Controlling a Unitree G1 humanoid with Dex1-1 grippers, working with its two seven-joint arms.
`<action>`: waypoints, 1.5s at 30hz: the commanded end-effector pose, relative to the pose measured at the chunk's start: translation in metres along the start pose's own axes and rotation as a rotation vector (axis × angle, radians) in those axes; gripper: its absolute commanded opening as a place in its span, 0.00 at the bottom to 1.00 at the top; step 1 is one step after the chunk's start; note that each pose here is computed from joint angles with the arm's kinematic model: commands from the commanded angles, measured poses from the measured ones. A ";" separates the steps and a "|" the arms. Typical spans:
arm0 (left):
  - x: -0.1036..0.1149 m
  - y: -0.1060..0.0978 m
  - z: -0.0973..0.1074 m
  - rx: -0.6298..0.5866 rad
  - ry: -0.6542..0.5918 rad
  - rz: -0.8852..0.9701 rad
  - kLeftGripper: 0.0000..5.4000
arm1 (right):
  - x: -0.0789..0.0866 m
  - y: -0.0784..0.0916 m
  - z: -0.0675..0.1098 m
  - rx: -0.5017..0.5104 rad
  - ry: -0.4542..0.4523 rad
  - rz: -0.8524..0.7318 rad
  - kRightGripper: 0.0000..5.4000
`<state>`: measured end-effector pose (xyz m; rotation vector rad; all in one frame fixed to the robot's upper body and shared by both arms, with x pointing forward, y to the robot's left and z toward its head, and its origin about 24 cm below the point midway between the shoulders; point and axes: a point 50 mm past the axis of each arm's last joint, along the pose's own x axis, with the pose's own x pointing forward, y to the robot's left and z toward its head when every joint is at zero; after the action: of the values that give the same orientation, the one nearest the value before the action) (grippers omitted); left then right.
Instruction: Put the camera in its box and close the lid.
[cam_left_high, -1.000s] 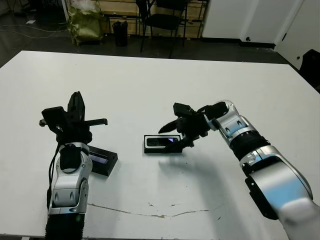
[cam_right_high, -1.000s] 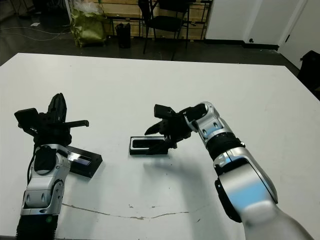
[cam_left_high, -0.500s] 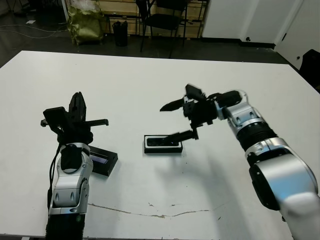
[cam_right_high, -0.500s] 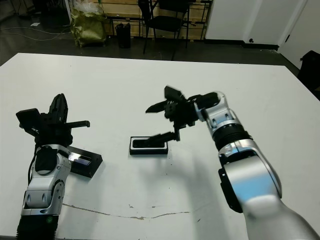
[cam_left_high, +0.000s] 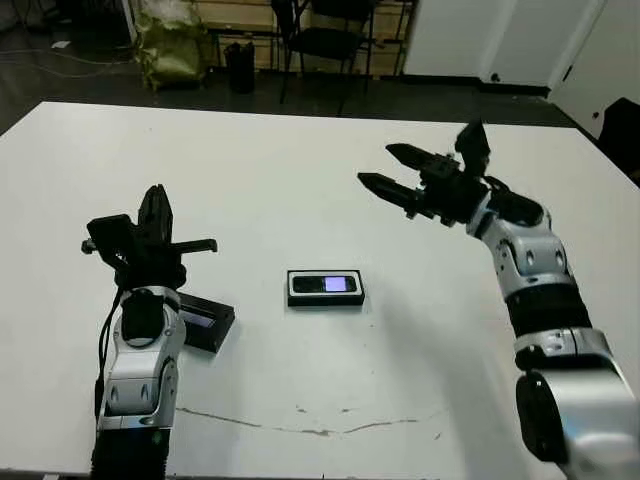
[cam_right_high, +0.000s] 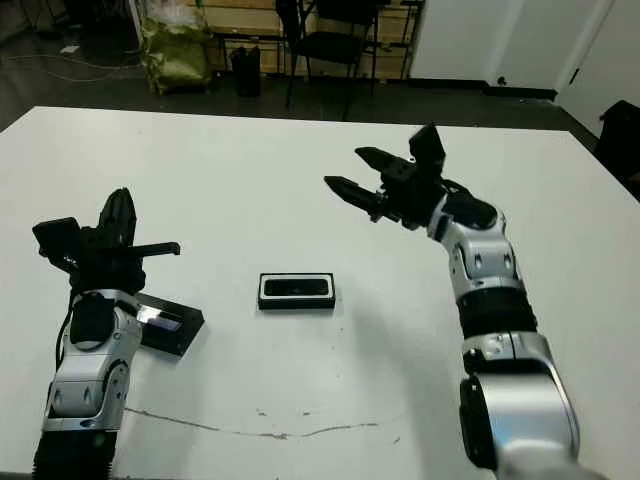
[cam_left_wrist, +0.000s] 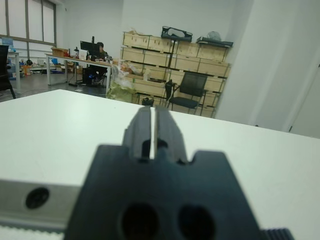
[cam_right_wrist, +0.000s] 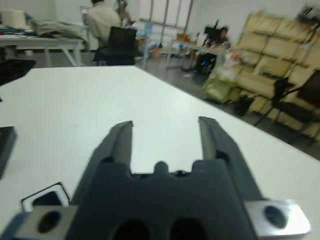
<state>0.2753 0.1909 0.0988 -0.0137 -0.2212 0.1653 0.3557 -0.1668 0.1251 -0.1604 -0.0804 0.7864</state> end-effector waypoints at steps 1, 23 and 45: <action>-0.002 0.005 -0.001 0.026 0.021 -0.016 0.00 | -0.014 0.004 -0.011 -0.052 -0.029 -0.053 0.37; 0.004 0.049 0.036 0.255 0.088 -0.248 0.00 | -0.051 0.041 -0.036 0.012 -0.067 -0.428 0.00; 0.033 0.074 0.126 1.071 0.620 -1.007 0.00 | -0.061 0.029 -0.047 -0.025 -0.116 -0.495 0.00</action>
<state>0.2680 0.2706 0.2300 1.0640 0.4550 -0.7066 0.2982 -0.1896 0.0731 -0.1085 -0.2334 0.3105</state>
